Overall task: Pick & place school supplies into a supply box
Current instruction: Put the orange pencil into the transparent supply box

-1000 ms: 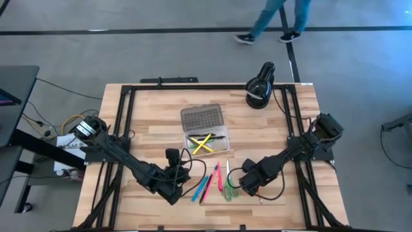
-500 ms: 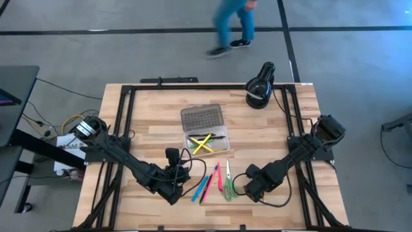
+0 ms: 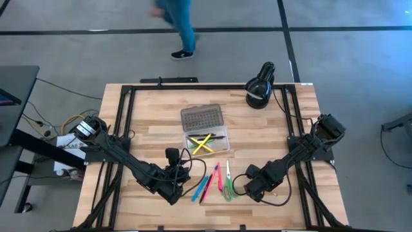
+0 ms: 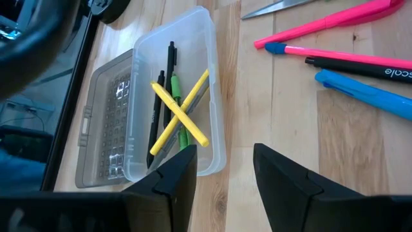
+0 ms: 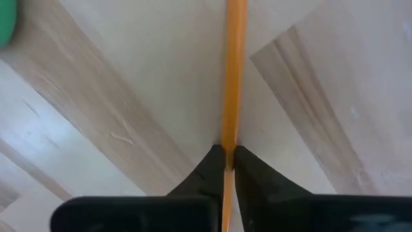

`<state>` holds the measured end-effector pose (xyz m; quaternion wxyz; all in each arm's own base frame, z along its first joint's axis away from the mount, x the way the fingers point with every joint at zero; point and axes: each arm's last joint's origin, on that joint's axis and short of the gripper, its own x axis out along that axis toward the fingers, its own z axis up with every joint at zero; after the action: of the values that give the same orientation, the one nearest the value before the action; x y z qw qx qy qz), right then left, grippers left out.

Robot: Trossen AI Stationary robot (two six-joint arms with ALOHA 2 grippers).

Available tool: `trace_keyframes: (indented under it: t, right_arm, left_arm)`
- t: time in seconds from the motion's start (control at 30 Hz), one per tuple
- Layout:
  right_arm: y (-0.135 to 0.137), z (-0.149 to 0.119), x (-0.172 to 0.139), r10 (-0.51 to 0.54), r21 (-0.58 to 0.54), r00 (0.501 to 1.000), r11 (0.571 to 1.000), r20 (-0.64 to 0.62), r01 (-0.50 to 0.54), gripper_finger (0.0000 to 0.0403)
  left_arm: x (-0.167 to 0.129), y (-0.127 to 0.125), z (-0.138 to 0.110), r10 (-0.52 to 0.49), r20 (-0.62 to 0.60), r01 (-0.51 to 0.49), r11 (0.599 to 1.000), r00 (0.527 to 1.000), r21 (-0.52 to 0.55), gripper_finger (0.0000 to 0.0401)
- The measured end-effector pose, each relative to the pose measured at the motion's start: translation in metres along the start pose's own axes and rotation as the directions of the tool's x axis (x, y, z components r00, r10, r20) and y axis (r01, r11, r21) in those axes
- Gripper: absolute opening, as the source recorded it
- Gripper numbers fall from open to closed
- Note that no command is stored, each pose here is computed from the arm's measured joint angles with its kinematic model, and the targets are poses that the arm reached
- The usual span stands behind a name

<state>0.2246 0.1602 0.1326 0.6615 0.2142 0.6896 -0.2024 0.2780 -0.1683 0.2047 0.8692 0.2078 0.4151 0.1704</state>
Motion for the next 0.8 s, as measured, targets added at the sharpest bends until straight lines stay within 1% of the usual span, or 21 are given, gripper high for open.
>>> trace_keyframes:
  t: [0.4,0.5,0.57,0.67,0.7,0.77,0.8]
  right_arm:
    - [-0.004,0.002,0.000,-0.050,-0.087,0.998,0.995,0.022,0.052,0.0003]
    - [-0.007,0.003,-0.002,-0.101,-0.106,0.994,0.989,0.039,0.104,0.0002]
    - [-0.010,0.003,-0.004,-0.166,-0.122,0.984,0.978,0.060,0.172,0.0001]
    - [-0.008,0.008,-0.015,-0.184,-0.122,0.979,0.973,0.086,0.194,0.0001]
    - [-0.009,0.009,-0.018,-0.205,-0.126,0.975,0.969,0.083,0.214,0.0001]
    - [-0.010,0.010,-0.023,-0.239,-0.148,0.967,0.957,0.084,0.249,0.0001]
    - [-0.008,0.013,-0.026,-0.233,-0.158,0.968,0.956,0.097,0.246,0.0001]
  left_arm:
    - [0.000,0.000,0.000,0.014,0.006,-0.014,1.000,1.000,0.000,0.0148]
    - [0.000,0.001,0.000,0.025,0.011,-0.025,1.000,1.000,0.000,0.0148]
    - [0.000,0.001,0.000,0.033,0.014,-0.033,0.999,0.999,0.000,0.0148]
    - [0.000,0.001,0.000,0.038,0.016,-0.038,0.999,0.999,0.000,0.0148]
    - [0.000,0.001,0.000,0.039,0.017,-0.039,0.999,0.999,0.000,0.0148]
    - [0.000,0.001,0.001,0.046,0.019,-0.046,0.999,0.999,0.001,0.0148]
    - [0.000,0.001,0.001,0.047,0.020,-0.047,0.999,0.999,0.001,0.0148]
